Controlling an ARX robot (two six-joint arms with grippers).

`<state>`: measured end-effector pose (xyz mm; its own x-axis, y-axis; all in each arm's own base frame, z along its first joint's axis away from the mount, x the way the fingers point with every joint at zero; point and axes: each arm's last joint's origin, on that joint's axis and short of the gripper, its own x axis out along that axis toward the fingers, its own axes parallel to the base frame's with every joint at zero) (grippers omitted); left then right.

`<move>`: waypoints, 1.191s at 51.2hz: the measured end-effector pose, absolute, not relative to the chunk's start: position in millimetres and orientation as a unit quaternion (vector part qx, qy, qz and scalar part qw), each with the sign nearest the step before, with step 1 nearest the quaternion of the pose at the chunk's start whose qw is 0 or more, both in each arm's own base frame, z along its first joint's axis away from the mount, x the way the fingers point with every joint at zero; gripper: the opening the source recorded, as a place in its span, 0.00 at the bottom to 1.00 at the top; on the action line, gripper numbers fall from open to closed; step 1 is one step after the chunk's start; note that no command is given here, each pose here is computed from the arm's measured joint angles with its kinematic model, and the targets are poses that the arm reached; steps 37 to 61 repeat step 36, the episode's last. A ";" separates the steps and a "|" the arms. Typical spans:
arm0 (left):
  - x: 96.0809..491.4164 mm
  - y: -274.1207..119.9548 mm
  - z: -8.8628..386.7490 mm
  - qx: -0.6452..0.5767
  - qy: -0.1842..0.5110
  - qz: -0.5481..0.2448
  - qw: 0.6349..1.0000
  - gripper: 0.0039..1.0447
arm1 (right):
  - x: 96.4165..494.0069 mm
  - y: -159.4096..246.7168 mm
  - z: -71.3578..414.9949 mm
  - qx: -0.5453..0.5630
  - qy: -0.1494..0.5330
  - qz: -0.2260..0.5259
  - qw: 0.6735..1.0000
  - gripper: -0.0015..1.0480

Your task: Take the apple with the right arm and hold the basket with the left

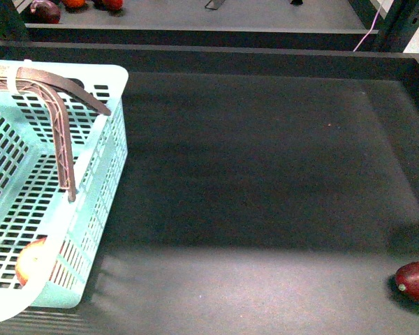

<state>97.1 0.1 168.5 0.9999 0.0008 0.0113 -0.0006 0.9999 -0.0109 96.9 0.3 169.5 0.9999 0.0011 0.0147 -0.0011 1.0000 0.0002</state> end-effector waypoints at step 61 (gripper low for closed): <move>97.1 0.1 168.5 -0.005 -0.006 0.000 1.000 0.79 | 96.9 0.2 169.5 0.000 -0.007 0.000 1.000 0.92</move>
